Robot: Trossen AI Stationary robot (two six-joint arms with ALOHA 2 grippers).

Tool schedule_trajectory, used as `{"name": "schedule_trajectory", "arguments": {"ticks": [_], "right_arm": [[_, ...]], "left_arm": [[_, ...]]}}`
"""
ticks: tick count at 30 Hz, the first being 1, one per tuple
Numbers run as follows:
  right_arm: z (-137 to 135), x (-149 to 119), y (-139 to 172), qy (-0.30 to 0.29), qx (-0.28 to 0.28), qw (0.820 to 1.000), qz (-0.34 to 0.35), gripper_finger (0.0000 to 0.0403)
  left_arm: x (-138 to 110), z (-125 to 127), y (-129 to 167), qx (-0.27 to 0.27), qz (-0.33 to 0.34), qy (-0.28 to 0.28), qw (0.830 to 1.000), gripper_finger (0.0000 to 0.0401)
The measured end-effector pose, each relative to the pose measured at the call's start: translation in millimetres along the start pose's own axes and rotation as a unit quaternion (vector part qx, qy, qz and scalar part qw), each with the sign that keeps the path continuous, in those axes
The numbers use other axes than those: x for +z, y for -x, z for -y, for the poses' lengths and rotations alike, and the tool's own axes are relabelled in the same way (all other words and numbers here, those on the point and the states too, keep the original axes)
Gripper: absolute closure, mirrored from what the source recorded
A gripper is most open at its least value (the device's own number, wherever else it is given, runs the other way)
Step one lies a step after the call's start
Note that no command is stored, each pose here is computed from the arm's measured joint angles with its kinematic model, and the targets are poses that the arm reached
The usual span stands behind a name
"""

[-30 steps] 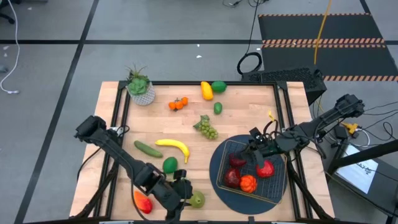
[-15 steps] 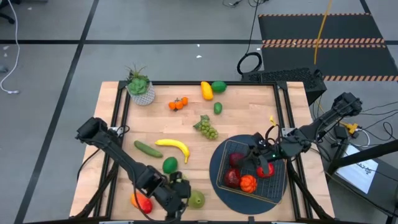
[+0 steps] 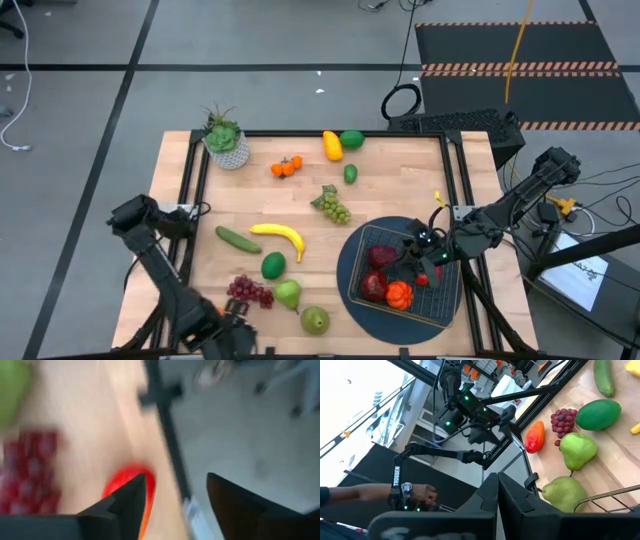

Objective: Build produce basket
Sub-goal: Put the bottom mango into the gold wire basket

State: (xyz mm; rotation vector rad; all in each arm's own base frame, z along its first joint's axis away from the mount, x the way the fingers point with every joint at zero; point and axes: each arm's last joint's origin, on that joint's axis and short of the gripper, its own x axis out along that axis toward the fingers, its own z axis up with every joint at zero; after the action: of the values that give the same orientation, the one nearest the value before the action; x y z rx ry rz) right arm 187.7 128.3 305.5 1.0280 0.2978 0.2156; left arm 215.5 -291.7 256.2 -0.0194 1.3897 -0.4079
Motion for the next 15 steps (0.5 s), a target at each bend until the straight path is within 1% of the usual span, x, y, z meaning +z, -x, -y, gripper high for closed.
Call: {"name": "schedule_trajectory", "arguments": {"ticks": [4, 7, 9, 12, 15], "right_arm": [[0.3, -0.2, 0.0, 0.009, -0.002, 1.000, -0.001, 0.0403], [0.5, -0.3, 0.0, 0.015, -0.002, 1.000, -0.001, 0.0403], [1.0, -0.1, -0.1, 0.017, -0.005, 1.000, -0.001, 0.0403], [1.7, -0.3, -0.1, 0.016, -0.009, 1.000, -0.001, 0.0403], [1.7, -0.1, -0.1, 0.015, -0.009, 1.000, 0.001, 0.0403]], "left_arm": [[-17.6, 6.9, -0.7, 0.028, -0.038, -0.029, 0.998, 0.0124], [-26.4, 10.7, -5.8, 0.041, -0.041, -0.046, 0.997, 0.0084], [-32.4, 9.0, -13.8, 0.048, -0.051, -0.051, 0.996, 0.0064], [-38.7, 1.8, -24.3, 0.069, -0.061, -0.052, 0.994, 0.0054], [-42.6, -8.8, -33.7, 0.092, -0.072, -0.049, 0.992, 0.0060]]}}
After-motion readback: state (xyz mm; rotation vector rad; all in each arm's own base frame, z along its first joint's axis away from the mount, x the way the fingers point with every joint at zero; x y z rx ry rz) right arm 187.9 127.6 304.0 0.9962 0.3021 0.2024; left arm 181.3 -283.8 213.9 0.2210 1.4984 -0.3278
